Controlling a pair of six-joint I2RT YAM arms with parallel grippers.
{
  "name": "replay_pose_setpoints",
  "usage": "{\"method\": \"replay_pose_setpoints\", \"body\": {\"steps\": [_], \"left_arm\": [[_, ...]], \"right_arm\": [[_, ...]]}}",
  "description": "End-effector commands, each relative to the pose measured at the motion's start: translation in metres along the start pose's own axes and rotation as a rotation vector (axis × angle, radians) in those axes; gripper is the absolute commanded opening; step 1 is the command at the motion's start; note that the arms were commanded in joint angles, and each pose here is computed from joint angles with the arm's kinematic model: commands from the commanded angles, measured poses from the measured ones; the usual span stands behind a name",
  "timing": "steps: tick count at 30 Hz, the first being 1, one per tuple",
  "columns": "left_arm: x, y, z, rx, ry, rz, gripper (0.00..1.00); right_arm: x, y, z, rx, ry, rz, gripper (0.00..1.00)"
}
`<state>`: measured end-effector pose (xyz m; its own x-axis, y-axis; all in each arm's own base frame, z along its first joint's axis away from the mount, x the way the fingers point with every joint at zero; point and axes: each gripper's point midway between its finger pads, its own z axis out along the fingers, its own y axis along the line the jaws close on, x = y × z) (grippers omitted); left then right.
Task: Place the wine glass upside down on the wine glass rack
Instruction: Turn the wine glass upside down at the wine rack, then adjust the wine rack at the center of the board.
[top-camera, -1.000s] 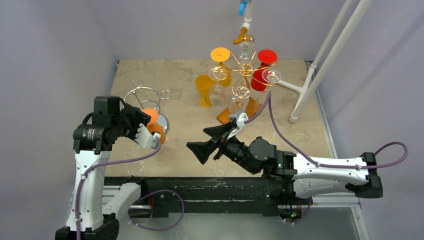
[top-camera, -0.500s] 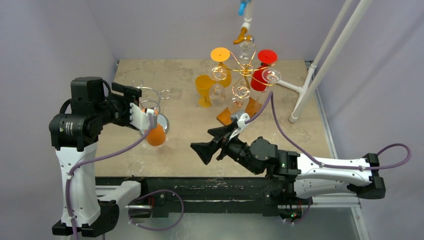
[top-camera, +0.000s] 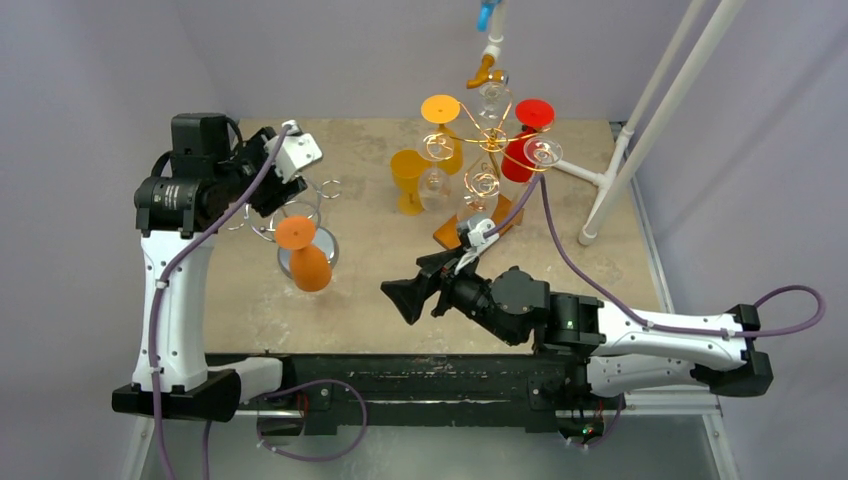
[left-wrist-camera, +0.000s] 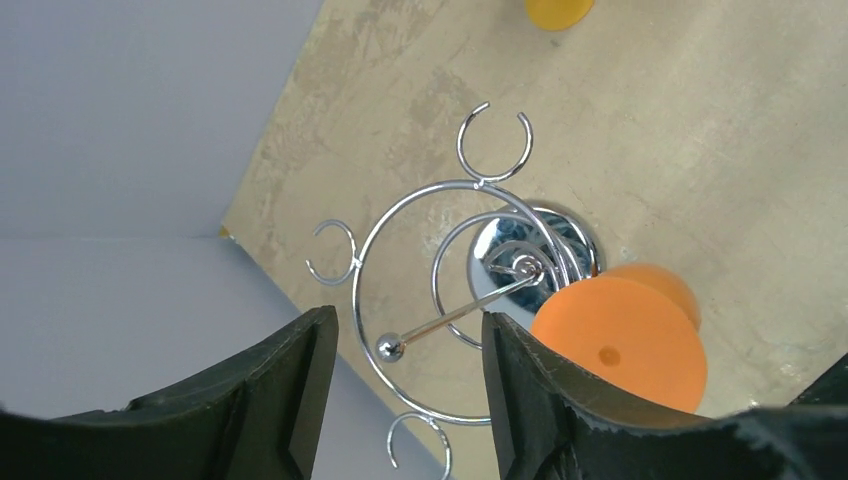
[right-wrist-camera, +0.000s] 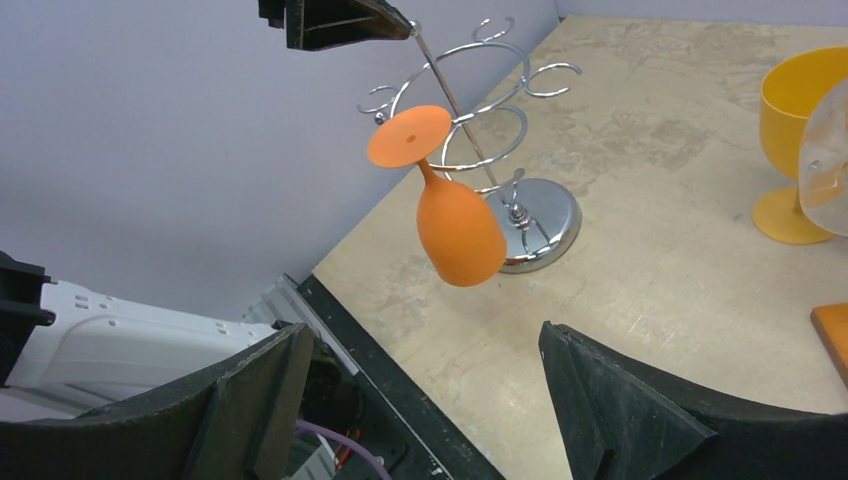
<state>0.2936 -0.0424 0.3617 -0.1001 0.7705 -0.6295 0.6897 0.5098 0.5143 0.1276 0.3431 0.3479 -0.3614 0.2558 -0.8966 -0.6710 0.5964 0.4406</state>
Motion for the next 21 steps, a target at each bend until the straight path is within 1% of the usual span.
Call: {"method": "replay_pose_setpoints", "body": {"steps": [1, 3, 7, 10, 11, 15, 21], "left_arm": [[0.002, 0.014, -0.002, -0.12, 0.012, -0.19, 0.56], [0.006, 0.018, -0.001, -0.143, 0.038, -0.255, 0.54], [0.014, 0.017, 0.001, -0.18, 0.061, -0.348, 0.54], [0.028, 0.022, 0.004, -0.25, 0.12, -0.45, 0.55], [0.035, 0.024, 0.004, -0.278, 0.15, -0.486, 0.56], [0.05, 0.025, 0.007, -0.345, 0.211, -0.616, 0.66], [0.052, 0.014, 0.014, -0.34, 0.202, -0.751, 0.66]], "right_arm": [[-0.013, 0.0, 0.0, 0.033, -0.015, 0.014, 0.93], [-0.012, -0.002, 0.003, 0.054, -0.008, 0.01, 0.92], [-0.005, -0.004, 0.014, 0.091, 0.025, -0.018, 0.9], [-0.005, -0.005, 0.023, 0.106, 0.039, -0.027, 0.89], [-0.006, -0.006, 0.025, 0.112, 0.043, -0.028, 0.88], [-0.008, -0.006, 0.029, 0.109, 0.041, -0.028, 0.87], [-0.008, -0.012, 0.025, 0.113, 0.034, -0.02, 0.86]]}}
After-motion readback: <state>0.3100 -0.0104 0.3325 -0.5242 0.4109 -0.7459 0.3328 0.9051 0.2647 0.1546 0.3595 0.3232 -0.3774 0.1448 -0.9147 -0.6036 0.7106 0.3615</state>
